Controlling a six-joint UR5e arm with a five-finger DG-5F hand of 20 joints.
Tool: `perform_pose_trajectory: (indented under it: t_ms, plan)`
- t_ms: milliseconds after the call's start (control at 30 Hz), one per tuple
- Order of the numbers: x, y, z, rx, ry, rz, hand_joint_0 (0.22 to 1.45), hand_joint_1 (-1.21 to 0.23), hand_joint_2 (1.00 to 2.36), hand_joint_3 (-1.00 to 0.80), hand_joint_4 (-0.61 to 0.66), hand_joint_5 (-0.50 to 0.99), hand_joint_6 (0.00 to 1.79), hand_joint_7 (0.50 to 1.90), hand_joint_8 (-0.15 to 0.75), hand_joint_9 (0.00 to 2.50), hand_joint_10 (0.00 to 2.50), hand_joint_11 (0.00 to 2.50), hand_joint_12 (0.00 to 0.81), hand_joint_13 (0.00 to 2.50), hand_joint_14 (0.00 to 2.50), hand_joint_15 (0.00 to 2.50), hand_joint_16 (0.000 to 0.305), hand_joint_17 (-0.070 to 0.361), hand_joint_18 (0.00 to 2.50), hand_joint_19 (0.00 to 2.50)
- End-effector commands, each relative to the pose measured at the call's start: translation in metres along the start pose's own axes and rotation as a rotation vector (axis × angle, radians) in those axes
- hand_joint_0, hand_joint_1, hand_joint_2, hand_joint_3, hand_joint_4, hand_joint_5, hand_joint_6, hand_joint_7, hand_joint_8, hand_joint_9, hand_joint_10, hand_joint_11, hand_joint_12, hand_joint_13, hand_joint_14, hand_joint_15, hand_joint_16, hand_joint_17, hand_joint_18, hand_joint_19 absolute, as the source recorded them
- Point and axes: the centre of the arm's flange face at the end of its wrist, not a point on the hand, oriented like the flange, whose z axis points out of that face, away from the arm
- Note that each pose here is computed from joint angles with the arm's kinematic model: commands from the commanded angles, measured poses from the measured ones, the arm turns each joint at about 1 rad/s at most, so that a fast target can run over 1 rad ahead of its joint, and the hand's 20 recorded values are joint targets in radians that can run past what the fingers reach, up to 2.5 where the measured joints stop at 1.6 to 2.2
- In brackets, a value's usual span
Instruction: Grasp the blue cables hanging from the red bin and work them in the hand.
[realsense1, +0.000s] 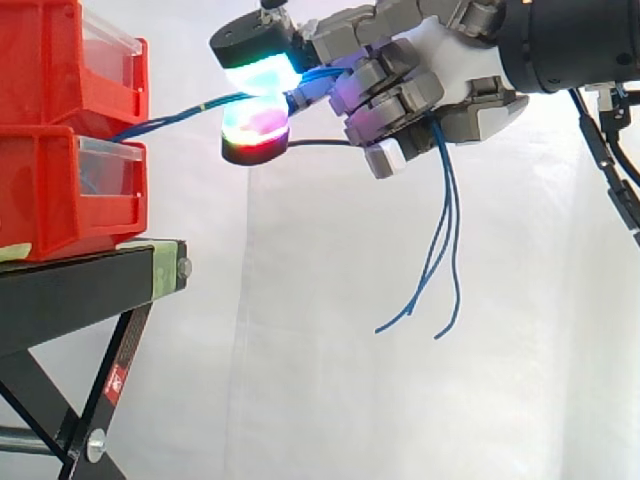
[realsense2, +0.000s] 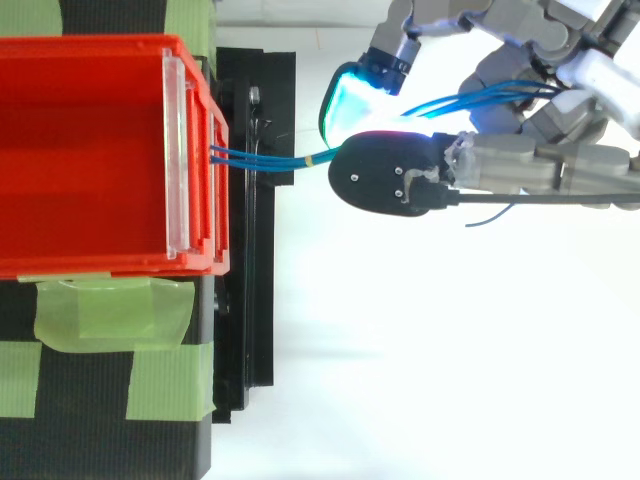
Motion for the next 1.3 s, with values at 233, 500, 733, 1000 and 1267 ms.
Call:
perform_pose_trajectory:
  t_ms: [233, 500, 733, 1000, 1267]
  plan:
    - [0.0000, 0.0010, 0.0009, -0.005, 0.000, 0.005, 1.05, -0.64, 1.00, 0.22, 0.28, 0.25, 0.43, 1.20, 0.455, 1.81, 2.50, 2.50, 0.533, 1.89, 2.50, 1.40, 0.203, 0.153, 2.50, 0.76]
    - [0.0008, 0.0006, 0.0002, -0.005, 0.002, 0.003, 1.09, -0.60, 1.07, 0.40, 0.32, 0.43, 0.07, 1.33, 0.455, 1.81, 2.50, 2.50, 0.533, 1.89, 2.50, 1.40, 0.203, 0.153, 2.50, 0.76]
    - [0.0007, 0.0012, 0.0003, -0.005, 0.002, 0.003, 0.93, -0.63, 1.02, -0.20, 0.47, 0.45, 0.02, 1.08, 0.455, 1.81, 2.50, 2.50, 0.533, 1.89, 2.50, 1.40, 0.203, 0.153, 2.50, 0.76]
    - [0.0012, 0.0023, 0.0011, -0.012, -0.001, 0.012, 1.02, -0.64, 1.01, 0.15, 0.46, 0.43, 0.02, 0.96, 0.455, 1.81, 2.50, 2.50, 0.533, 1.89, 2.50, 1.40, 0.203, 0.153, 2.50, 0.76]
    - [0.0025, 0.0050, 0.0030, -0.031, -0.006, 0.031, 1.09, -0.62, 1.01, 0.21, 0.43, 0.40, 0.02, 0.96, 0.455, 1.81, 2.50, 2.50, 0.533, 1.89, 2.50, 1.40, 0.203, 0.153, 2.50, 0.76]
